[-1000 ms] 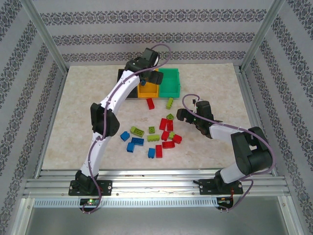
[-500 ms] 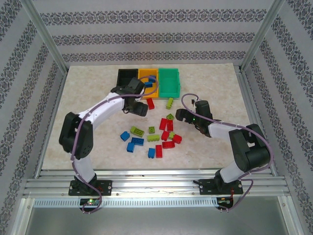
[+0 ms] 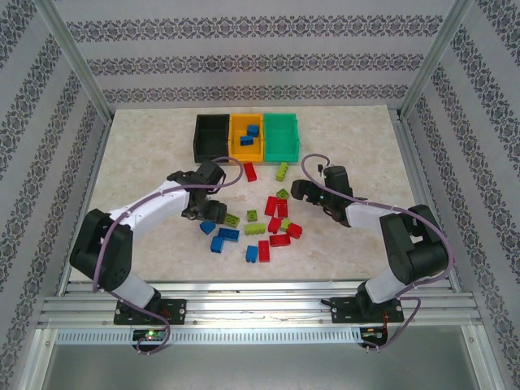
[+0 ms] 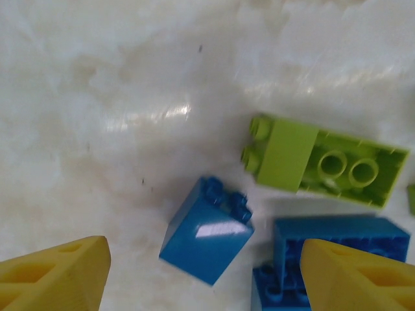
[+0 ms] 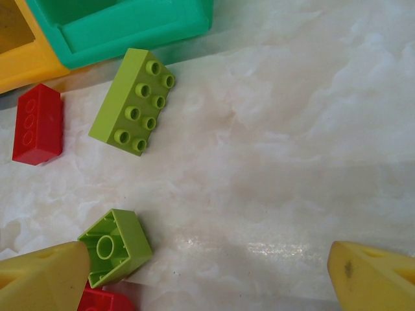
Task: Sort the legos into containers by color
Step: Pick up the lego from the middle-left of the table.
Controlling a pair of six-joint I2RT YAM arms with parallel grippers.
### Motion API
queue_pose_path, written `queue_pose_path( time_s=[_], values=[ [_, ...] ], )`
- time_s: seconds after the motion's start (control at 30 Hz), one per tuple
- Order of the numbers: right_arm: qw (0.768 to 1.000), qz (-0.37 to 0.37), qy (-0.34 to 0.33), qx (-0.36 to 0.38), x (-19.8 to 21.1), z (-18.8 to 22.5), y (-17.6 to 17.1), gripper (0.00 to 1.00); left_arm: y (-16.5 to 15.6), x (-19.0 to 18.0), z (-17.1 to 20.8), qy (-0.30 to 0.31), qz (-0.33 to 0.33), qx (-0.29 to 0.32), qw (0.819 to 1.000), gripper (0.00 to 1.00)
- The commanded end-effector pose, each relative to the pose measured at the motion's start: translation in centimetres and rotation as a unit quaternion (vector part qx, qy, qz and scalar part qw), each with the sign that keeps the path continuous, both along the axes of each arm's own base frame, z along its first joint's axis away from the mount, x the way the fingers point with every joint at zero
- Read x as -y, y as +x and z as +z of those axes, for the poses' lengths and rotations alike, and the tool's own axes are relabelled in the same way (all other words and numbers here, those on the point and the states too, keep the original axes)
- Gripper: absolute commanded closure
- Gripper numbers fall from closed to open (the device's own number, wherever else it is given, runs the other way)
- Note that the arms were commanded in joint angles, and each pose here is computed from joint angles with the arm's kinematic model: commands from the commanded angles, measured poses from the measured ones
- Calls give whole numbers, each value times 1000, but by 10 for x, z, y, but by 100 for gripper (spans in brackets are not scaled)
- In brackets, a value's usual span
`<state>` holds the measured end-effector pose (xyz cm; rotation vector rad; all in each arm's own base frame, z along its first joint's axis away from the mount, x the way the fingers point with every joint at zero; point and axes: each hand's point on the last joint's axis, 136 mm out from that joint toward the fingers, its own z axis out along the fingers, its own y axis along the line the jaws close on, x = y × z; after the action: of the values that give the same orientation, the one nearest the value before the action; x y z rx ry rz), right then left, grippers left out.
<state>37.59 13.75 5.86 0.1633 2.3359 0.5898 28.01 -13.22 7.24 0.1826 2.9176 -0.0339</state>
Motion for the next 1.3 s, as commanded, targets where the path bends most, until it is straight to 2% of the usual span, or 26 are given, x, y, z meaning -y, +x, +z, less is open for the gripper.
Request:
queue_pose_path(
  time_s=[0.0,0.17,0.33,0.67,0.9,1.1,1.27],
  values=[
    [1000,6,8,-2,-7,3,2,5,-25,-7,-2,-8,29,-22,999,24],
    [1000,7,11,-5,-8,2,2,5,-32,-6,-15,-15,28,-32,999,26],
    [1000,5,7,-7,-6,1,1,5,-19,-2,-24,-3,6,-30,1000,31],
    [1000,2,1,-5,-3,2,0,6,-9,-11,-42,50,-18,-50,997,33],
    [1000,3,4,-7,-4,1,1,5,-3,-6,-50,50,-26,-54,997,34],
    [1000,2,2,-7,-3,1,1,5,2,-1,-52,40,-31,-47,998,39],
    [1000,3,3,-7,-4,1,1,5,2,-5,-52,51,-31,-47,997,50]
  ],
)
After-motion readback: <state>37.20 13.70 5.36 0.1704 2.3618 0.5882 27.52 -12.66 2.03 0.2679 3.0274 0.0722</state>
